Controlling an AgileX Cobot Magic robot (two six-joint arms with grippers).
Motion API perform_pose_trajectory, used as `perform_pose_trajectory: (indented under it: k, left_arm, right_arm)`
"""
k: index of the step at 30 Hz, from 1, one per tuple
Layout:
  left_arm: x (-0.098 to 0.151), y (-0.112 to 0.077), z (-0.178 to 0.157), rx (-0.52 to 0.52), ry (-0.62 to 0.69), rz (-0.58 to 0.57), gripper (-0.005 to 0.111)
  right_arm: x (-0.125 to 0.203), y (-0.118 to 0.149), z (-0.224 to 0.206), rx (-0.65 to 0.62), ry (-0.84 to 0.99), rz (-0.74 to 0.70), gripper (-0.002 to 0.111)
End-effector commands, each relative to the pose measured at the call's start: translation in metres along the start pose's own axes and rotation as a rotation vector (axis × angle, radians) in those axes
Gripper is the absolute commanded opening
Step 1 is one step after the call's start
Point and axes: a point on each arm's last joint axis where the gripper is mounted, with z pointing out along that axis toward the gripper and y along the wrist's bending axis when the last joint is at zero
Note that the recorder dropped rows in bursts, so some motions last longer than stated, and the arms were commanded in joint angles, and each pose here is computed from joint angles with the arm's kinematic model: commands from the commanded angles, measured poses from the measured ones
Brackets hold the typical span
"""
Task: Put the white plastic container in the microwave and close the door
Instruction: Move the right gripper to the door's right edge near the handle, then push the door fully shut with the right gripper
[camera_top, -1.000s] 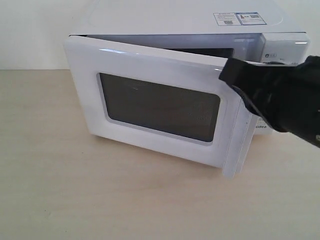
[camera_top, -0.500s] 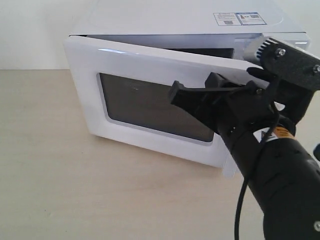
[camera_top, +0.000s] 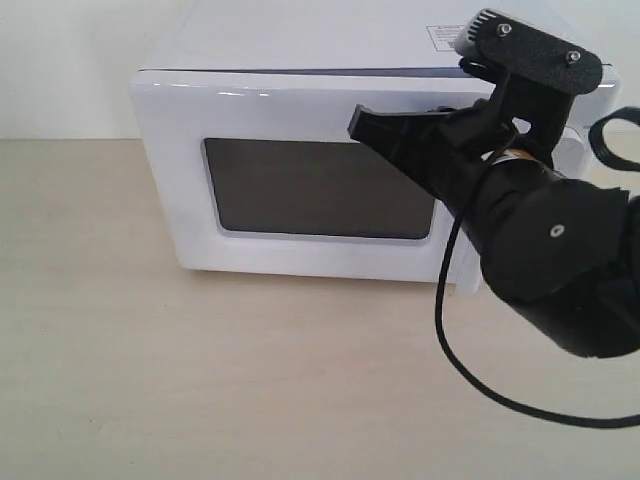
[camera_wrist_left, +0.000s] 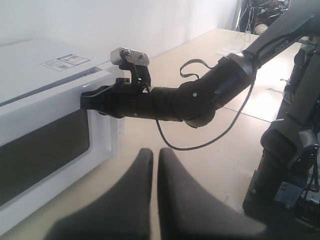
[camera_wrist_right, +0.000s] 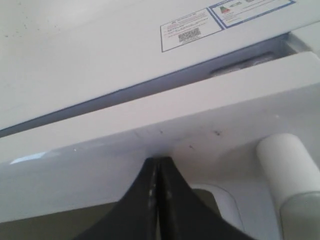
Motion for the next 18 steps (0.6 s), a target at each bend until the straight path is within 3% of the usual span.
perform_pose_trajectory:
  k: [1,18]
  left_arm:
    - [0.002,-0.001,-0.001,0.01,0.005,-0.004,0.004]
    - [0.002,-0.001,-0.001,0.012,0.008,-0.007,0.004]
  right_arm:
    - [-0.007,-0.003,0.01,0.001,0.03,-0.041,0.0]
    - [-0.023,0.005,0.026,-0.011,0.026,-0.105,0.0]
